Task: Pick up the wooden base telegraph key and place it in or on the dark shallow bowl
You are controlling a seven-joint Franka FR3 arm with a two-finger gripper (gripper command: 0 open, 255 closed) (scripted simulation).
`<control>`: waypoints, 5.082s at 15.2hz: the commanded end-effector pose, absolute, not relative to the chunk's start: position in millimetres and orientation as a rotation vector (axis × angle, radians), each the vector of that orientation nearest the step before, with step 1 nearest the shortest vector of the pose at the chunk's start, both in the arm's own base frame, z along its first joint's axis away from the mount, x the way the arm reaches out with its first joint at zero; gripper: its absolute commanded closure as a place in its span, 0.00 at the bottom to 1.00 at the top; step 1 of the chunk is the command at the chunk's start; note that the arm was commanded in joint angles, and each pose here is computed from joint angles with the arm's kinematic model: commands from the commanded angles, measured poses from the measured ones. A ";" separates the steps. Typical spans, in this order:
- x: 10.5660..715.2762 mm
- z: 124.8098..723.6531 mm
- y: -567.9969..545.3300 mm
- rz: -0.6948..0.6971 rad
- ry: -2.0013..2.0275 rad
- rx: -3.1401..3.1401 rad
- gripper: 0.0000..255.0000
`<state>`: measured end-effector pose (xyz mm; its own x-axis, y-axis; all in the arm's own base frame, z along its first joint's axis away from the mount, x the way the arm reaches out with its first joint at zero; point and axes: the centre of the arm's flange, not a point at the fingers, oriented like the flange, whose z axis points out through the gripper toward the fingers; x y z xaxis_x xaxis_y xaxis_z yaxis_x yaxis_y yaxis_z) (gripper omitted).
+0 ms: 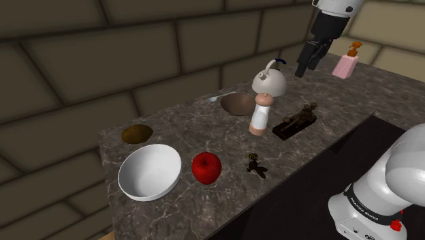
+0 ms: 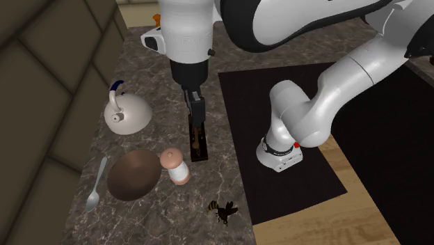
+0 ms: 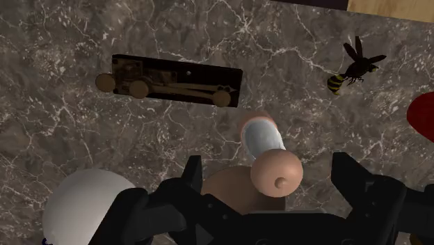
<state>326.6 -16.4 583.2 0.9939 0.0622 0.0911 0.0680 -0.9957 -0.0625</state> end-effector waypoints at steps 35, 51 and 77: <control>333.3 348.0 -128.8 -0.158 -1.837 -2.446 1.00; 333.3 384.9 -128.8 -0.158 -1.837 -2.446 1.00; 439.8 476.7 -76.5 -0.158 -1.837 -2.446 1.00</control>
<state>424.7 -82.5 474.4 0.2764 0.9523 0.1296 0.9604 -0.2785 -0.0019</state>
